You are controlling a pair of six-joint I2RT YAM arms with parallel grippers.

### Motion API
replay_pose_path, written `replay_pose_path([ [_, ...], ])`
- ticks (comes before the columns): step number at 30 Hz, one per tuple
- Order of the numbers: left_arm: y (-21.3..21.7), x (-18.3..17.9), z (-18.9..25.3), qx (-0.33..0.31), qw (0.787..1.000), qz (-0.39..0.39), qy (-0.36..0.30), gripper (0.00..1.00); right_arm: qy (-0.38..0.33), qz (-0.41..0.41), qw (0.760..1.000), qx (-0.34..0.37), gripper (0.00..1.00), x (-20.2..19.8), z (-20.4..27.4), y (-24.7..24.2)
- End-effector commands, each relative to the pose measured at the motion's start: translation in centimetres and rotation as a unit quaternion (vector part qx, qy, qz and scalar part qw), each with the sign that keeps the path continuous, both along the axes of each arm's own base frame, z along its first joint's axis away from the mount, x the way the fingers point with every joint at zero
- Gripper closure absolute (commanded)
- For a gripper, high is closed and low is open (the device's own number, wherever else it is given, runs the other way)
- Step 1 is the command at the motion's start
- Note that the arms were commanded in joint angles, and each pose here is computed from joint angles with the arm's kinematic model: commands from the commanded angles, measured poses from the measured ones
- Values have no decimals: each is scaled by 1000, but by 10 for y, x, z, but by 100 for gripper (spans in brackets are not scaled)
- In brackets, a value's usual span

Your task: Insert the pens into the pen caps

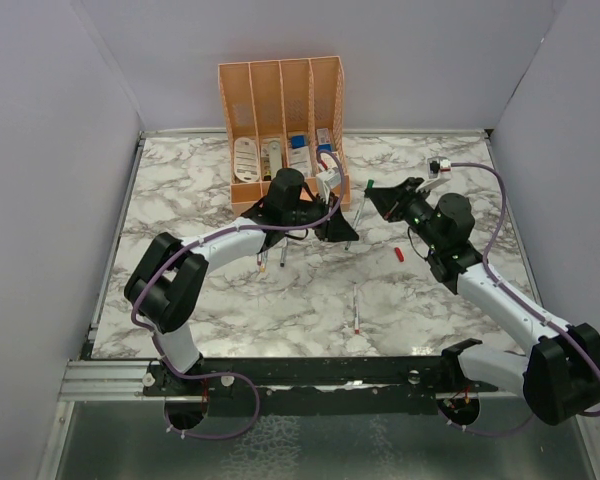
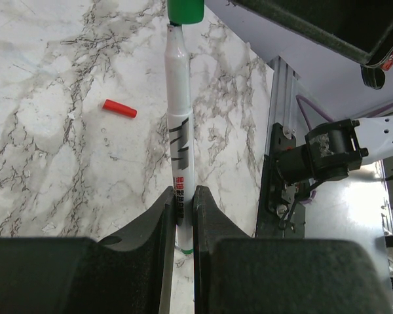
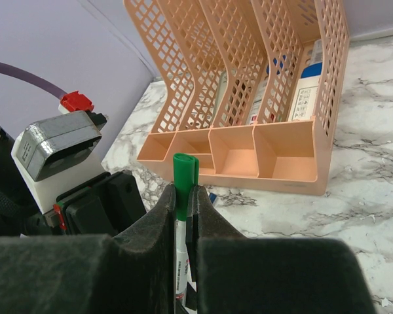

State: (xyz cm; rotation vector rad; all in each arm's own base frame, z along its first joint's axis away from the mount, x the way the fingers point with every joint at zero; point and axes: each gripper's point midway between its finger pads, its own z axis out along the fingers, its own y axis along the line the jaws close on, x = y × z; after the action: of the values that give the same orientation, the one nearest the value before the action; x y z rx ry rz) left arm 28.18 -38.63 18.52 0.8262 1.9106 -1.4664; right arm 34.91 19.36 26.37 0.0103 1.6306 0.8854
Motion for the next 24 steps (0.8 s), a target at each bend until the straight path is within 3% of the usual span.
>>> replay_pose_path([
  [1,-4,9,13,-13,1000,9,-18,100,-2,10,1000,-6,99,-1,-6,3],
  [24,-7,14,16,-17,1000,10,-19,100,16,35,999,-19,99,-3,-25,16],
])
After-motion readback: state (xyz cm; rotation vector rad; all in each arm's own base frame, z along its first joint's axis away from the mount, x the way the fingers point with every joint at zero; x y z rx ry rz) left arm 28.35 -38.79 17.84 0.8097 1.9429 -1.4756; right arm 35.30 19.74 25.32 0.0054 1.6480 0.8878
